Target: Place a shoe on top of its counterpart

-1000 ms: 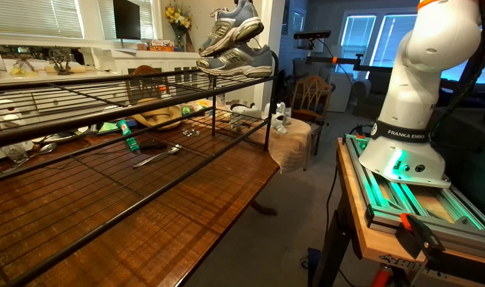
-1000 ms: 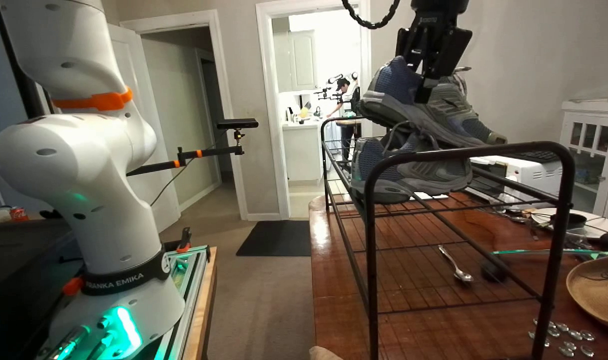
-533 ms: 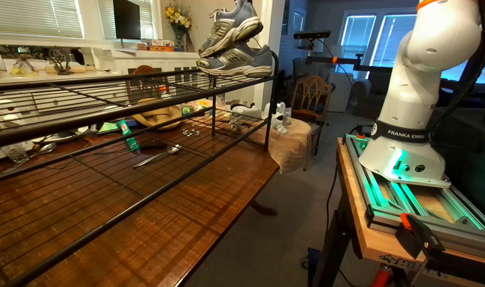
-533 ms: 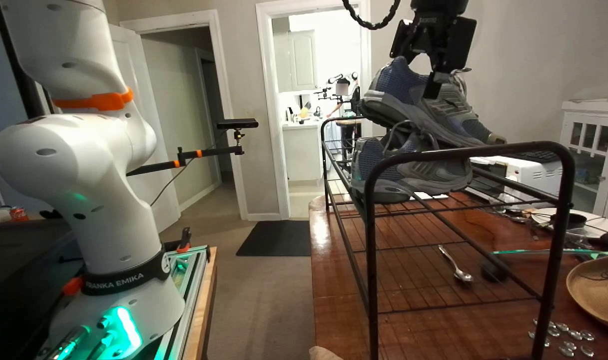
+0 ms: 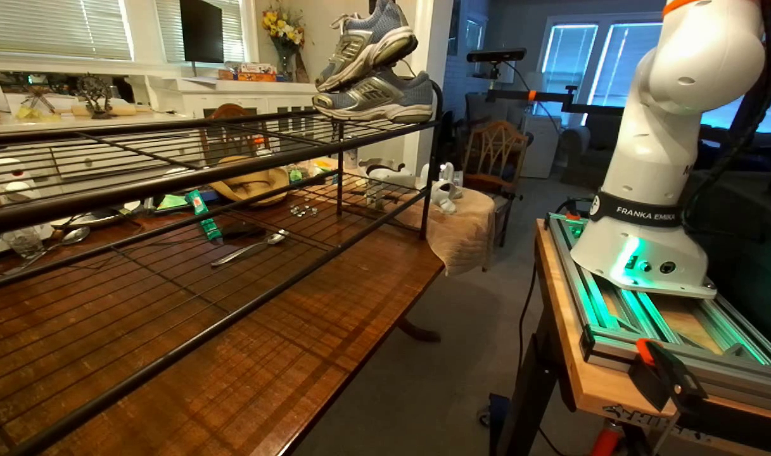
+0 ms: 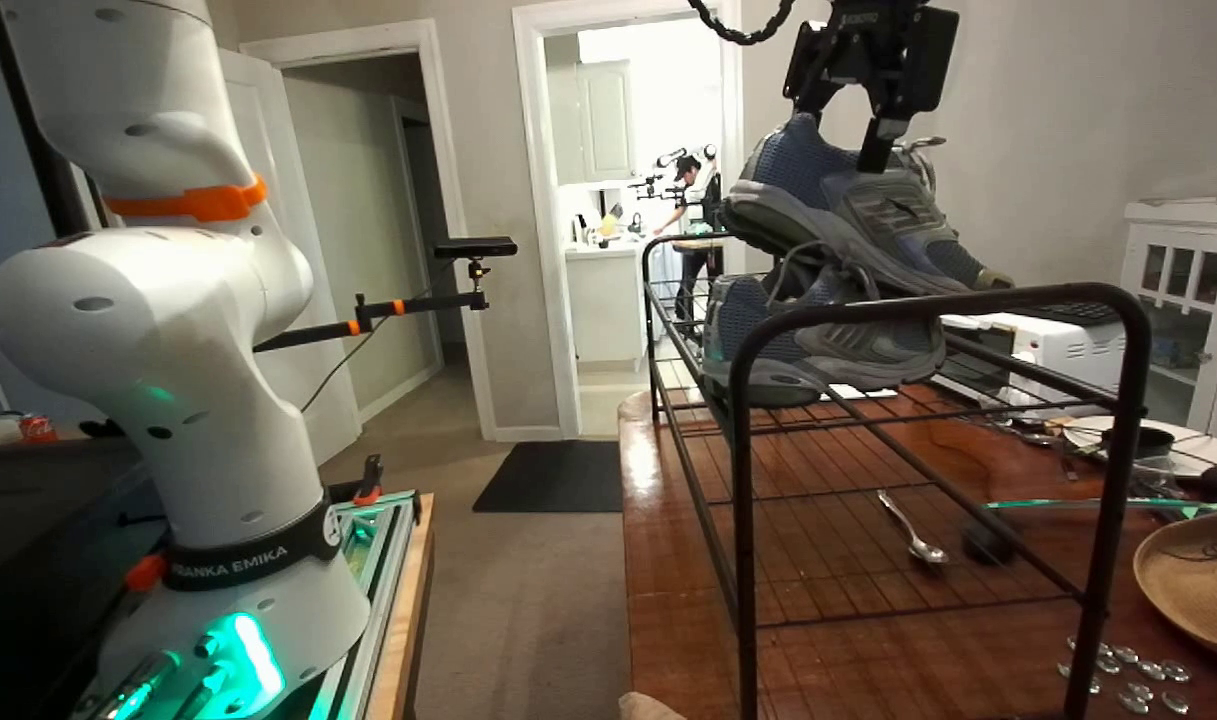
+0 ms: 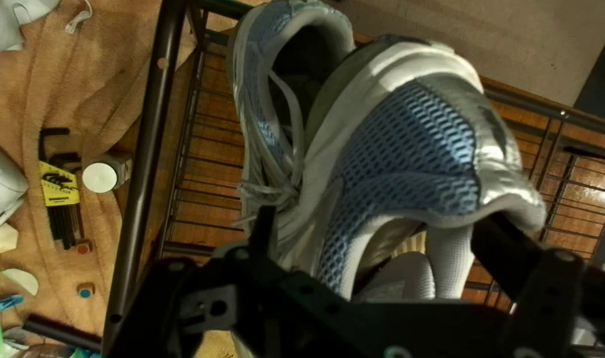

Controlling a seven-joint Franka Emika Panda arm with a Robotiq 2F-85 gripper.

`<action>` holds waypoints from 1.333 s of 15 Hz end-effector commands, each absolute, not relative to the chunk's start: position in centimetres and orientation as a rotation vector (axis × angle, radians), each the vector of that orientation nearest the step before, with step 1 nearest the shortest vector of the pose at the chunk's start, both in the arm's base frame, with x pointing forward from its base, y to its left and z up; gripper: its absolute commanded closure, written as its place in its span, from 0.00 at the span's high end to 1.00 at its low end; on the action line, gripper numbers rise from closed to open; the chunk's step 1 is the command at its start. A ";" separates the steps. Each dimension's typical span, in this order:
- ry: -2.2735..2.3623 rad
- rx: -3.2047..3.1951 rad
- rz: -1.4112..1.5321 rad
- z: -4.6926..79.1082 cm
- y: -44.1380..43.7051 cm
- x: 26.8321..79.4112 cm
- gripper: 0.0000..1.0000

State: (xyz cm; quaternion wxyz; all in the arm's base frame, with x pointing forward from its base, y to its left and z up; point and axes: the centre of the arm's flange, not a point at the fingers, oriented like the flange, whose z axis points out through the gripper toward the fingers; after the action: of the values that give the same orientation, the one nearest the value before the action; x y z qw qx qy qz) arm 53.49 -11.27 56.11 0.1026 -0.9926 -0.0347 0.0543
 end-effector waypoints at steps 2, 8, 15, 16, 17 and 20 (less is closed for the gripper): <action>-0.157 -2.963 0.111 57.0 -10.8 53.7 1.00; -0.222 -3.031 -0.030 58.5 -9.5 54.0 1.00; -0.339 -3.100 -0.231 61.1 -6.7 53.5 1.00; -0.358 -3.108 -0.257 61.4 -6.4 53.4 1.00; -0.370 -3.119 -0.281 61.9 -6.0 53.1 1.00; -0.393 -3.140 -0.330 62.6 -5.2 52.2 1.00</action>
State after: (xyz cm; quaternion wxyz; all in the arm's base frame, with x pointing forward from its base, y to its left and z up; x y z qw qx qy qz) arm 54.27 -5.97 62.83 -0.0013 -0.9897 -0.1123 -0.0889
